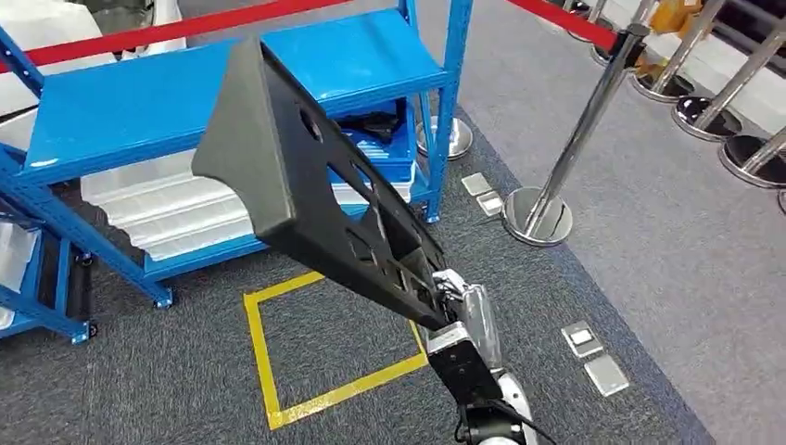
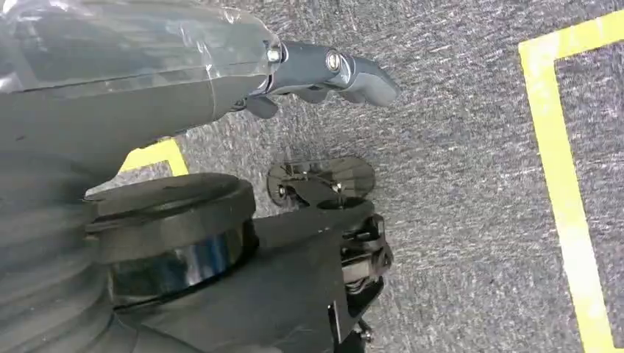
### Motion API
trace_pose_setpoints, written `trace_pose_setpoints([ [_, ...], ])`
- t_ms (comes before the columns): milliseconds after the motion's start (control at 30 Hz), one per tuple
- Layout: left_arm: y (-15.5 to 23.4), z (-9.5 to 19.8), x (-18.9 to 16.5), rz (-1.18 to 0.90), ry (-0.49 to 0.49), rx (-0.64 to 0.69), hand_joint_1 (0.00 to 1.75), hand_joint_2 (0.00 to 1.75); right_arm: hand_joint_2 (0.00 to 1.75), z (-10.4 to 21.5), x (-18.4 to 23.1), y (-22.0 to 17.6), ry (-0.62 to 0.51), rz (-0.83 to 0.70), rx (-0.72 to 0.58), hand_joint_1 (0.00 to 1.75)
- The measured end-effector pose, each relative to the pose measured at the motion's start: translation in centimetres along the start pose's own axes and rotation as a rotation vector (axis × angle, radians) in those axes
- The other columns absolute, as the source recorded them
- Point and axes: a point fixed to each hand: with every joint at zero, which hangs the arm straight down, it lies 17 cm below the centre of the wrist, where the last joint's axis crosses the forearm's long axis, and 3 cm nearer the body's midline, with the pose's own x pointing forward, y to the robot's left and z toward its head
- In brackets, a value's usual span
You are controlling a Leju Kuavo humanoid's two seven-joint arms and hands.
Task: Take the parts from the cabinet and place them on the table.
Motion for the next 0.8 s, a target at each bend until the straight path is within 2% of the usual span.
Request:
trace_pose_setpoints([
  [800,-0.08,0.09,-0.13,0.006,0.0,-0.004,0.0,1.75,1.75,0.11,-0.1,-0.07,0.002,0.01,0.002,1.75],
])
